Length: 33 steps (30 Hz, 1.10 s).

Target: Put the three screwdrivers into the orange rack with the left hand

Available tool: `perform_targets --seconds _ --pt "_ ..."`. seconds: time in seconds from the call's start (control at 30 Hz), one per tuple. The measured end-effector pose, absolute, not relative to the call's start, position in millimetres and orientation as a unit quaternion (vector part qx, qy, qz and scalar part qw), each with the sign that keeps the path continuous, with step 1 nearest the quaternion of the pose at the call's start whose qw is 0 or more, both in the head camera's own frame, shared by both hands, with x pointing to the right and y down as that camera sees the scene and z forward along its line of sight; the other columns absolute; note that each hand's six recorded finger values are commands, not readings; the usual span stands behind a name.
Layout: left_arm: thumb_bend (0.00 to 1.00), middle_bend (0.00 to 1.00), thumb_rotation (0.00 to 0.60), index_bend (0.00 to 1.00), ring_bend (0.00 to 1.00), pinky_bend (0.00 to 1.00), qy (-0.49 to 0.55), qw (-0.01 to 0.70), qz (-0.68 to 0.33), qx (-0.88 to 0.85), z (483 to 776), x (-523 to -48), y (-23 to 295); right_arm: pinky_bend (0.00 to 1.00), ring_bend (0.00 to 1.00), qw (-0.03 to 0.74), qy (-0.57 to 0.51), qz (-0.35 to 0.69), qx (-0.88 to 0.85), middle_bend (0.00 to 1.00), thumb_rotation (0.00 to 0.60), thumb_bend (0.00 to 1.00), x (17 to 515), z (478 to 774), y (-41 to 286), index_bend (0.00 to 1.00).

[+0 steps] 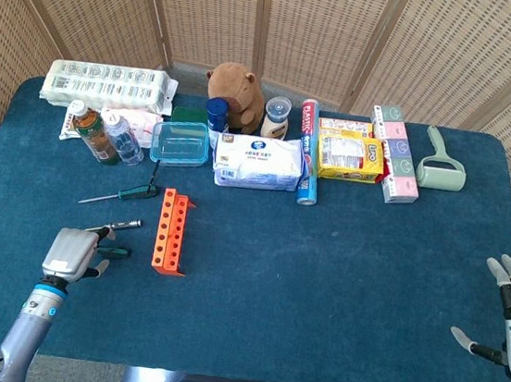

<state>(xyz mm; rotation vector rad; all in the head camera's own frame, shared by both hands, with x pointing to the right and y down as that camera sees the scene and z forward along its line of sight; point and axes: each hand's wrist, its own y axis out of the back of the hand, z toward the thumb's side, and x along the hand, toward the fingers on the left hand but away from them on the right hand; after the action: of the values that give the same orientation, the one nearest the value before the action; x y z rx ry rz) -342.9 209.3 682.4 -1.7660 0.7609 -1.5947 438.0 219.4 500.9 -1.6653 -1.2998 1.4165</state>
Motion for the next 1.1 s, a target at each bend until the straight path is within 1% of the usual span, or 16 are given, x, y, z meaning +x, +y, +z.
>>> perform_targets --seconds 0.37,0.6,0.93,1.1 --pt "0.32 0.89 0.600 0.37 0.80 0.89 0.274 0.310 -0.620 -0.666 701.4 -333.7 210.9 0.00 0.00 0.287 -0.495 0.528 -0.627 0.00 0.600 0.00 442.1 499.1 217.1 0.00" --pt "0.32 0.89 0.600 0.37 0.79 0.89 0.268 0.310 -0.623 -0.666 706.5 -327.8 210.9 0.00 0.00 0.284 -0.498 0.527 -0.627 0.00 0.600 0.00 443.8 498.0 216.6 0.00" --pt "0.39 0.89 0.600 0.41 0.79 0.89 0.265 0.312 -0.624 -0.665 711.0 -320.2 211.3 0.00 0.00 0.281 -0.501 0.524 -0.629 0.00 0.600 0.00 445.0 497.5 215.8 0.00" --pt "0.45 0.89 0.600 0.45 0.79 0.89 0.263 0.314 -0.627 -0.663 712.4 -319.2 212.3 0.00 0.00 0.279 -0.501 0.523 -0.631 0.00 0.600 0.00 445.2 497.4 215.4 0.00"
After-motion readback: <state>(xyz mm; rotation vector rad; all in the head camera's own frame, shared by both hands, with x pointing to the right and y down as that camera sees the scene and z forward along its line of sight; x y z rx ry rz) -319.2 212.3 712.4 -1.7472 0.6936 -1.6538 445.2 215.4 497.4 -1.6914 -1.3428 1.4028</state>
